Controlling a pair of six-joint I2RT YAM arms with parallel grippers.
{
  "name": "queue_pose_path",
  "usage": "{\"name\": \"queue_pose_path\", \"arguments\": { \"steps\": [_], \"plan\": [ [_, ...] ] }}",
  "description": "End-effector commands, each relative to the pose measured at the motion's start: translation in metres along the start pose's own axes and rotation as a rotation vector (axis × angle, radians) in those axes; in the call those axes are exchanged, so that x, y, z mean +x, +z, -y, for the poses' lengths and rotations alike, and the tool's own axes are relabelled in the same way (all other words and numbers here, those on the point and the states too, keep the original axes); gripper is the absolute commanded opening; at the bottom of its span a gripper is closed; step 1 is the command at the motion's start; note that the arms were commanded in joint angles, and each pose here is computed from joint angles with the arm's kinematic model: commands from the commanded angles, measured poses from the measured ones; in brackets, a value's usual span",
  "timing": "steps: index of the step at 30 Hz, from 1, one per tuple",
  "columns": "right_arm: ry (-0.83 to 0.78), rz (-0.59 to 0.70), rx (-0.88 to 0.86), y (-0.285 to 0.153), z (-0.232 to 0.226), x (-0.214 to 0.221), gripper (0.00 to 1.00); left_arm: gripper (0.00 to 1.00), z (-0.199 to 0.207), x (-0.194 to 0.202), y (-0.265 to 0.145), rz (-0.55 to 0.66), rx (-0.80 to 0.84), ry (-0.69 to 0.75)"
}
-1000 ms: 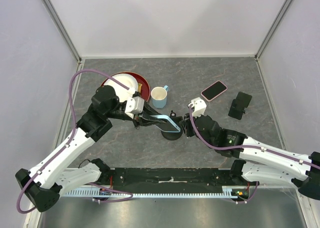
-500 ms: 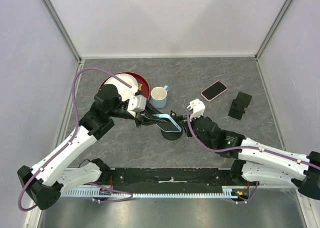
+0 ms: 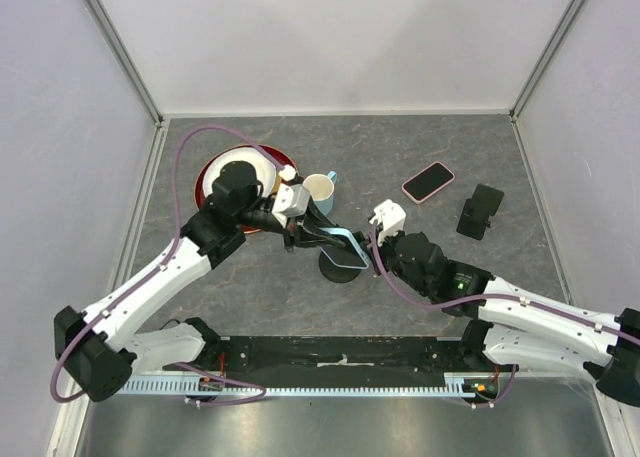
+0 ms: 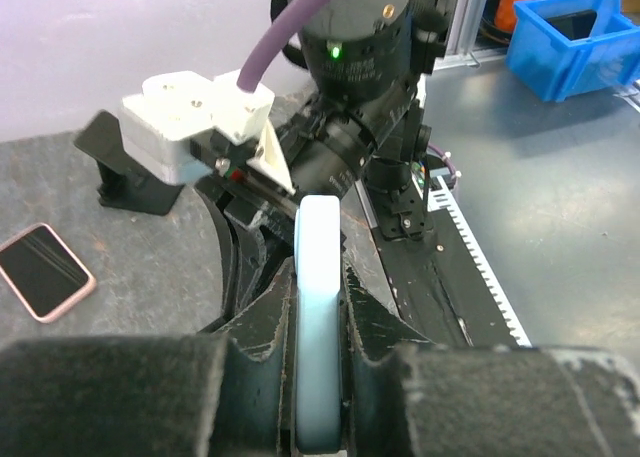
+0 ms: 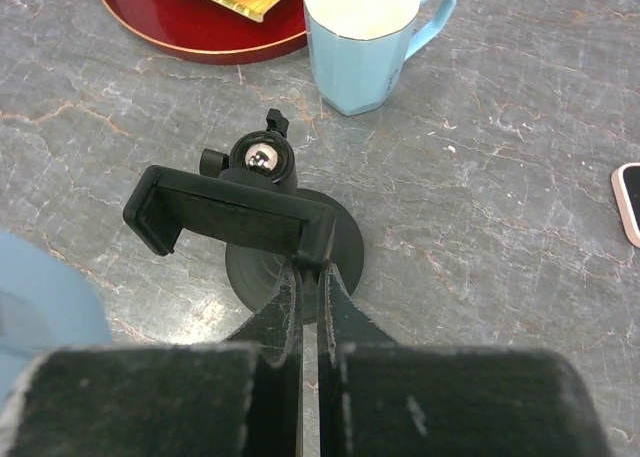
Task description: Place the phone on the phone stand
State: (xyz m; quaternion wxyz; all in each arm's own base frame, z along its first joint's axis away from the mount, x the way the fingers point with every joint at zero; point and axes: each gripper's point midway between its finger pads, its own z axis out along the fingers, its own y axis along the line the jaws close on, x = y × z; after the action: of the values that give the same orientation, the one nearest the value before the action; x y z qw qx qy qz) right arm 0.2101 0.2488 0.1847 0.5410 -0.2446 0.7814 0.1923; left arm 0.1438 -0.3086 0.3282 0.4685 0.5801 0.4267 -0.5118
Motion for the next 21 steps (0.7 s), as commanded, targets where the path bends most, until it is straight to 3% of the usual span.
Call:
{"name": "queue_pose_path", "arguments": {
  "steps": [1, 6, 21],
  "plan": [
    [-0.008, 0.03, -0.14, -0.004, -0.015, -0.012, 0.0, 0.02, -0.009, -0.012, 0.01, 0.04, 0.066, 0.143],
    [-0.003, 0.026, -0.176, -0.003, -0.008, -0.013, 0.0, 0.02, -0.008, -0.017, 0.013, 0.054, 0.107, 0.215],
    [-0.007, -0.031, -0.307, 0.002, -0.02, -0.006, 0.0, 0.02, -0.031, 0.024, 0.042, -0.027, 0.286, 0.079]
  ]
}}
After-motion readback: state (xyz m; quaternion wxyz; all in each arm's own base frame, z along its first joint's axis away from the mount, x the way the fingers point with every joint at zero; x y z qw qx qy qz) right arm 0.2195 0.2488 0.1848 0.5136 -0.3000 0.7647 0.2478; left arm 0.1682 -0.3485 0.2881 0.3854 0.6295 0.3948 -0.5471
